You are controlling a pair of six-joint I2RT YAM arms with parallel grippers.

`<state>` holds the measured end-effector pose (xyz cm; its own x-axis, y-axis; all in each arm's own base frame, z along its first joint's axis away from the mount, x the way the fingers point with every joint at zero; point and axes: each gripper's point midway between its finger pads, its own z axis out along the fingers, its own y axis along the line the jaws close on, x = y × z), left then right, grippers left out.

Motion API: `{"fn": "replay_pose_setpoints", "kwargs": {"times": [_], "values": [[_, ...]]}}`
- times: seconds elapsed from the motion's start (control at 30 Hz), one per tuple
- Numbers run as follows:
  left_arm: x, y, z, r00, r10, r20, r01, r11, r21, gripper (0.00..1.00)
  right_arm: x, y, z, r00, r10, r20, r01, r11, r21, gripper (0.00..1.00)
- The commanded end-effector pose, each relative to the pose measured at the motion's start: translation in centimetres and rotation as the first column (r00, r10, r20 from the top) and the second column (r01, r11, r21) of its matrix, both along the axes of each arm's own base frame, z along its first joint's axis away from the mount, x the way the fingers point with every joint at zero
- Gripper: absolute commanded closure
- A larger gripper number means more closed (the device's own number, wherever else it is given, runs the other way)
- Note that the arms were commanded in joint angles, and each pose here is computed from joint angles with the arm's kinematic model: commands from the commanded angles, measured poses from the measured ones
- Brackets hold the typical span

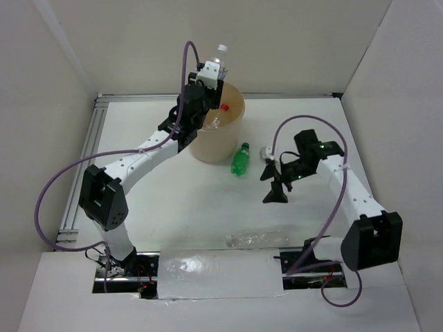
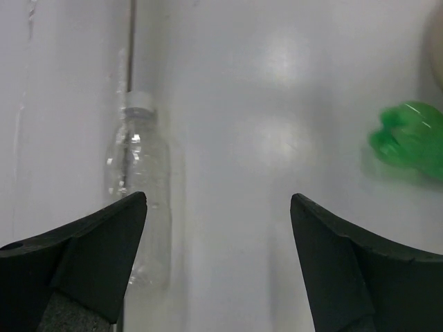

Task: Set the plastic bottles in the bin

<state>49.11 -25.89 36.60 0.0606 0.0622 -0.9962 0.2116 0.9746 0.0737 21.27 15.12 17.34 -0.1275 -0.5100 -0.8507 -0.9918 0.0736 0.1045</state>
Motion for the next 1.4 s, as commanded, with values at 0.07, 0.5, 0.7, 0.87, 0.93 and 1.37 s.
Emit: {"fn": "replay_pose_setpoints", "kwargs": {"times": [0.07,0.5,0.7,0.87,0.93,1.37], "values": [[0.7,2.3,-1.5,0.996,0.059,-0.066,-0.06,0.998,-0.006,0.28,-3.4,3.1,-1.9,0.989,0.131,0.066,-0.122,0.985,-0.124,0.07],[-11.3,4.2,1.6,0.996,-0.082,-0.022,0.082,0.997,0.011,0.01,-9.5,4.7,-8.2,0.942,0.325,-0.083,-0.335,0.899,-0.281,0.06],[-19.4,6.0,-3.0,0.985,-0.13,-0.114,0.127,0.991,-0.037,0.01,-8.3,6.3,-11.9,0.975,0.222,-0.024,-0.212,0.883,-0.418,0.06],[-23.6,7.5,-7.3,0.969,-0.129,-0.211,0.118,0.991,-0.066,0.01,-5.6,6.1,-15.5,0.983,0.111,0.146,-0.02,0.854,-0.519,0.14],[-24.4,7.2,-8.3,0.961,-0.14,-0.238,0.122,0.988,-0.089,0.01,-5.6,5.8,-16.1,0.985,0.098,0.14,-0.008,0.846,-0.533,0.26],[-28.0,2.2,-14.4,0.879,-0.341,-0.333,0.323,0.94,-0.11,0.01,6.0,2.4,8.5,0.862,-0.265,0.432,0.3,0.954,-0.015,0.85]]}}
